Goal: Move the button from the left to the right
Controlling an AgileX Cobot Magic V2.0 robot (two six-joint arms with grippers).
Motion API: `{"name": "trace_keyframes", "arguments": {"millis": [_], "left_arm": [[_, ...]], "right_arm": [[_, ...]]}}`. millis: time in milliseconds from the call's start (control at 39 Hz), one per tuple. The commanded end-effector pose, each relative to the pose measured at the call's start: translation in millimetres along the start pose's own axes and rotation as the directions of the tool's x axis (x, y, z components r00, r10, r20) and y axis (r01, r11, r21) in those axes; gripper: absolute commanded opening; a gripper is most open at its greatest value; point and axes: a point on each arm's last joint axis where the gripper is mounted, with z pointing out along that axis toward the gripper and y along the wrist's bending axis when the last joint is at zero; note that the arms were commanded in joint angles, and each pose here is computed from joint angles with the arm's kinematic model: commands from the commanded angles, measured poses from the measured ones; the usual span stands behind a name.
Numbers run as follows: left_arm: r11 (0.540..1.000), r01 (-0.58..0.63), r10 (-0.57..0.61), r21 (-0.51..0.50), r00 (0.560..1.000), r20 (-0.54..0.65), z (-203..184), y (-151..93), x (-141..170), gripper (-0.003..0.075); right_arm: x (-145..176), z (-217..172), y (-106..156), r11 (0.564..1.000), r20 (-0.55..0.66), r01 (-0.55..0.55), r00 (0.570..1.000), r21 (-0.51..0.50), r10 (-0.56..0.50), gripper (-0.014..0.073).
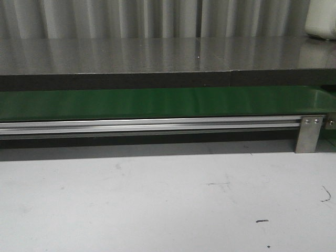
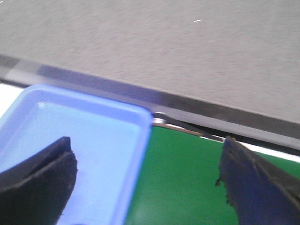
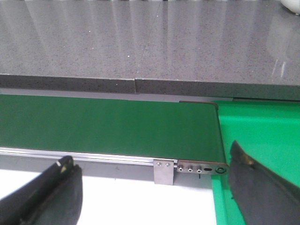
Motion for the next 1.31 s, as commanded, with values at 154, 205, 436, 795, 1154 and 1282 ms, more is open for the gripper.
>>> {"name": "trace_keyframes", "arguments": {"millis": [154,205,436,795,1154,1282], "left_arm": [[0.993,0.032,-0.034,-0.115,0.999,-0.019,22.8,45.0,-26.7,0.0583],[0.991,0.042,-0.050,-0.128,0.997,-0.064,31.6,52.5,-25.1,0.0583],[0.985,0.053,-0.095,-0.163,0.960,-0.262,87.2,84.4,-11.9,0.0583],[0.992,-0.016,-0.047,-0.125,0.871,-0.489,170.7,102.2,28.1,0.0583],[0.987,-0.096,-0.002,-0.131,0.798,-0.603,197.4,111.9,59.0,0.0583],[0.986,-0.102,0.001,-0.131,0.792,-0.611,198.3,113.2,61.1,0.0545]], "right_arm": [[-18.8,-2.3,-0.2,1.000,0.111,0.001,0.994,0.010,-0.002,0.0644],[-18.8,-2.3,-0.2,1.000,0.111,0.001,0.994,0.010,-0.002,0.0644],[-18.8,-2.3,-0.2,1.000,0.111,0.001,0.994,0.010,-0.002,0.0644],[-18.8,-2.3,-0.2,1.000,0.111,0.001,0.994,0.010,-0.002,0.0644],[-18.8,-2.3,-0.2,1.000,0.111,0.001,0.994,0.010,-0.002,0.0644],[-18.8,-2.3,-0.2,1.000,0.111,0.001,0.994,0.010,-0.002,0.0644]]}}
